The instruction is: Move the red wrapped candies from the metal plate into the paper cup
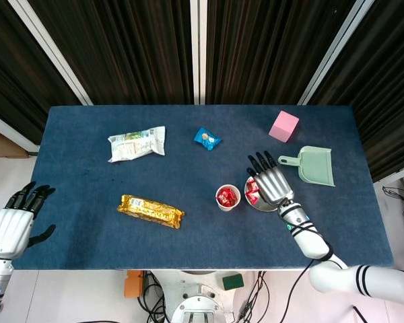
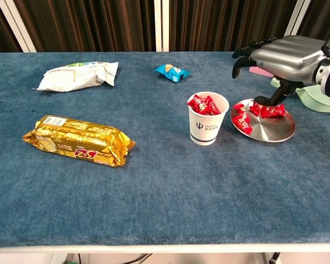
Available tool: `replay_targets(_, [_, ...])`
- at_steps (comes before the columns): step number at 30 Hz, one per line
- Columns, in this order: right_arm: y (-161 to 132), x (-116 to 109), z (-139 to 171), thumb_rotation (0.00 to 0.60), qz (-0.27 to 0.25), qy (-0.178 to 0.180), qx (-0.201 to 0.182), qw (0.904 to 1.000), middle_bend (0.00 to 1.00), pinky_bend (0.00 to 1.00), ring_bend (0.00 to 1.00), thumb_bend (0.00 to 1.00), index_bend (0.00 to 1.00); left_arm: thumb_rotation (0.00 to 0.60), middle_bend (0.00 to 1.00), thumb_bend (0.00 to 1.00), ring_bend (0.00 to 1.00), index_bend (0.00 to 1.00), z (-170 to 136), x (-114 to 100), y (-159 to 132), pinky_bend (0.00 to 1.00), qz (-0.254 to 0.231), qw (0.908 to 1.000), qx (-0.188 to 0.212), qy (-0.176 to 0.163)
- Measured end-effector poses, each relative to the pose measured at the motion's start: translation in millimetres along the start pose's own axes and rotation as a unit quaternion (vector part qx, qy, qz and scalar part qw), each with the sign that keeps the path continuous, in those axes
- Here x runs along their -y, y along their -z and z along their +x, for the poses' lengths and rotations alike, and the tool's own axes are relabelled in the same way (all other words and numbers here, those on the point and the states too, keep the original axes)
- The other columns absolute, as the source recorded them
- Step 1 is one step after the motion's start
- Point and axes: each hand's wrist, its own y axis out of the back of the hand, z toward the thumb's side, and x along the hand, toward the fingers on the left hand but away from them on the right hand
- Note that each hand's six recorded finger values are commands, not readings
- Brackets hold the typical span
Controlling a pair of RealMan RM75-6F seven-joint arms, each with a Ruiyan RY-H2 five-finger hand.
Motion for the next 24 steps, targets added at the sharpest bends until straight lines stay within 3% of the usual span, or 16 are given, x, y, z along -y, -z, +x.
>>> replay_targets(13, [-1.1, 37.9, -6.8, 0.600, 0.015, -0.036, 0.002, 0.9992, 0.03, 0.00, 0.00, 0.36, 0.31, 0.600, 0.15, 0.18, 0.06, 0.18, 0.9, 0.5, 1.0, 0.20, -0.001, 1.0000, -0.001, 0.002])
replay_targets(24, [-0.8, 48.4, -7.7, 0.600, 0.023, -0.049, 0.005, 0.9985, 0.03, 0.00, 0.00, 0.37, 0.34, 0.600, 0.15, 0.18, 0.06, 0.18, 1.7, 1.0, 0.9, 0.20, -0.001, 1.0000, -0.001, 0.003])
